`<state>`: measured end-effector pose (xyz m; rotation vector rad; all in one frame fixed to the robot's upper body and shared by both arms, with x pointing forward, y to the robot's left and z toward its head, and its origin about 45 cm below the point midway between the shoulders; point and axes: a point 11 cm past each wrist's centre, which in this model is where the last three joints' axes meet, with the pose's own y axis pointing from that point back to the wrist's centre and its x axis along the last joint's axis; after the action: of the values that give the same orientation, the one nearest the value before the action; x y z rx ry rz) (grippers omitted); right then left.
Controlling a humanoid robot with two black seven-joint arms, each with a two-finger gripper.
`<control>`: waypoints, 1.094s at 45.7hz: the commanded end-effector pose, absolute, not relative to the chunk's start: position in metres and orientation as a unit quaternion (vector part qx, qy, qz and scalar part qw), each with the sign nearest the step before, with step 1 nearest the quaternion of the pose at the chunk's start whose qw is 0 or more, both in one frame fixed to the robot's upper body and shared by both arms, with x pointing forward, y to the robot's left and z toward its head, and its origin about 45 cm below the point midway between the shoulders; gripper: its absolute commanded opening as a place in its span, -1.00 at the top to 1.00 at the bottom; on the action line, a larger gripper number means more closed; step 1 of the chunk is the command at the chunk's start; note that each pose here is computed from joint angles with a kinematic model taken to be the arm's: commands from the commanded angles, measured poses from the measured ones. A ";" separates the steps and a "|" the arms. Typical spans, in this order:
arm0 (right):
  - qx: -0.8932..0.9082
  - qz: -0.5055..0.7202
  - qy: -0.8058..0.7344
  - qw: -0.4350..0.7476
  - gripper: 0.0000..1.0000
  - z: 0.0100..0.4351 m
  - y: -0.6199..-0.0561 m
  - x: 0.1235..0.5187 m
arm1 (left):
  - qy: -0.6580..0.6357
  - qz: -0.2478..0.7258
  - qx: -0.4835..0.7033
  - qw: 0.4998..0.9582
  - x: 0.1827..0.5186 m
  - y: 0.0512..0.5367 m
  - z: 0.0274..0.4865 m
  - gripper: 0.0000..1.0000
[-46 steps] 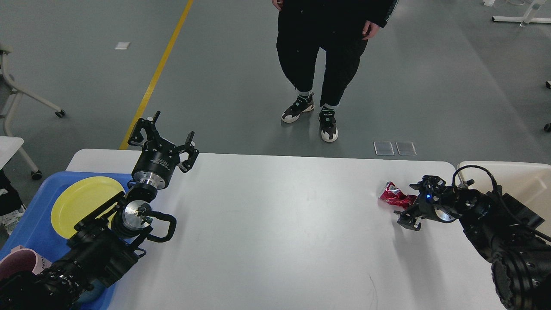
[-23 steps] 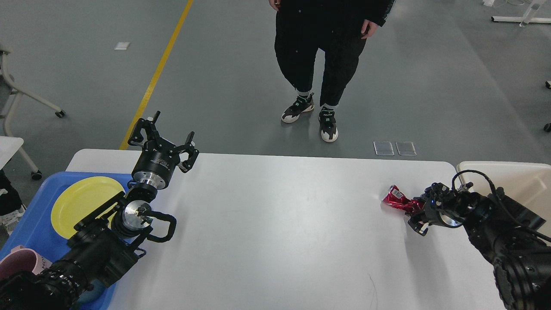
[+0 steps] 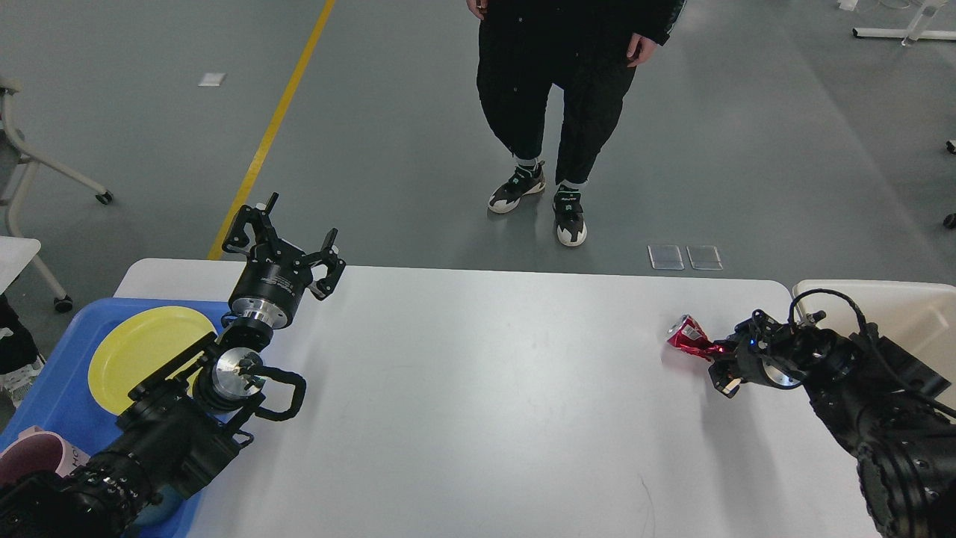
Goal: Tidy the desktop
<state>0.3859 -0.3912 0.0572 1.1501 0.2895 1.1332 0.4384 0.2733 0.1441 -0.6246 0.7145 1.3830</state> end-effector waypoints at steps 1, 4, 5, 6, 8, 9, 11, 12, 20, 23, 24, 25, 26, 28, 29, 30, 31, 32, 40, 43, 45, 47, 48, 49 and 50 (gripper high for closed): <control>0.509 0.507 0.115 0.686 1.00 0.070 -0.398 0.395 | 0.316 0.614 -0.277 0.668 0.438 0.274 0.144 -0.92; 0.503 0.509 0.107 0.690 1.00 0.083 -0.406 0.403 | 0.317 0.613 -0.277 0.668 0.438 0.273 0.144 -0.92; 0.502 0.508 0.102 0.692 1.00 0.089 -0.409 0.406 | 0.317 0.613 -0.277 0.668 0.438 0.273 0.144 -0.92; 0.505 0.507 0.098 0.692 1.00 0.095 -0.412 0.409 | 0.316 0.614 -0.277 0.668 0.438 0.274 0.144 -0.92; 0.519 0.505 0.088 0.684 1.00 0.106 -0.414 0.414 | 0.316 0.614 -0.277 0.668 0.438 0.274 0.144 -0.92; 0.530 0.503 0.081 0.678 1.00 0.112 -0.414 0.417 | 0.316 0.614 -0.277 0.668 0.438 0.274 0.144 -0.92; 0.561 0.492 0.063 0.663 1.00 0.123 -0.413 0.421 | 0.317 0.613 -0.277 0.668 0.438 0.273 0.144 -0.92; 0.577 0.481 0.050 0.658 1.00 0.130 -0.412 0.424 | 0.316 0.614 -0.277 0.668 0.438 0.274 0.144 -0.92; 0.702 0.335 -0.060 0.626 1.00 0.202 -0.390 0.458 | 0.316 0.614 -0.277 0.669 0.438 0.273 0.144 -0.92; 0.729 0.286 -0.078 0.617 1.00 0.224 -0.380 0.466 | 0.316 0.613 -0.278 0.668 0.438 0.273 0.144 -0.92; 0.735 0.272 -0.082 0.616 1.00 0.231 -0.376 0.468 | 0.316 0.614 -0.277 0.668 0.438 0.274 0.144 -0.92; 0.739 0.257 -0.085 0.616 1.00 0.237 -0.374 0.470 | 0.317 0.613 -0.277 0.668 0.438 0.273 0.144 -0.92; 0.744 0.242 -0.088 0.617 1.00 0.244 -0.371 0.471 | 0.317 0.613 -0.277 0.668 0.438 0.273 0.144 -0.92; 0.754 0.209 -0.089 0.616 1.00 0.253 -0.364 0.472 | 0.316 0.613 -0.278 0.668 0.439 0.273 0.145 -0.92; 0.759 0.189 -0.088 0.616 1.00 0.255 -0.360 0.471 | 0.317 0.613 -0.277 0.668 0.438 0.273 0.144 -0.92; 0.764 0.172 -0.088 0.615 1.00 0.259 -0.357 0.471 | 0.317 0.613 -0.277 0.669 0.438 0.273 0.144 -0.92; 0.768 0.156 -0.088 0.614 1.00 0.263 -0.354 0.470 | 0.316 0.614 -0.277 0.668 0.438 0.274 0.144 -0.92; 0.773 0.143 -0.091 0.612 1.00 0.269 -0.350 0.471 | 0.317 0.613 -0.277 0.668 0.438 0.273 0.144 -0.92; 0.784 0.197 -0.118 0.577 1.00 0.327 -0.320 0.494 | 0.316 0.614 -0.277 0.668 0.438 0.274 0.144 -0.92; 0.784 0.210 -0.117 0.572 1.00 0.337 -0.310 0.498 | 0.317 0.613 -0.277 0.669 0.438 0.273 0.144 -0.92; 0.784 0.212 -0.115 0.572 1.00 0.338 -0.307 0.499 | 0.316 0.613 -0.277 0.669 0.438 0.274 0.144 -0.92; 0.785 0.212 -0.114 0.571 1.00 0.338 -0.305 0.499 | 0.316 0.614 -0.277 0.668 0.438 0.274 0.144 -0.92; 0.784 0.213 -0.114 0.571 1.00 0.339 -0.305 0.499 | 0.317 0.613 -0.277 0.669 0.438 0.273 0.144 -0.92; 0.786 0.213 -0.114 0.569 1.00 0.339 -0.304 0.499 | 0.317 0.613 -0.277 0.669 0.438 0.273 0.144 -0.92; 0.786 0.213 -0.115 0.568 1.00 0.339 -0.303 0.500 | 0.316 0.613 -0.277 0.669 0.438 0.274 0.144 -0.92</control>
<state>0.4982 -0.3081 0.3362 1.8392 -0.2697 0.4923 0.4384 0.2738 0.1441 -0.6244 0.7141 1.3838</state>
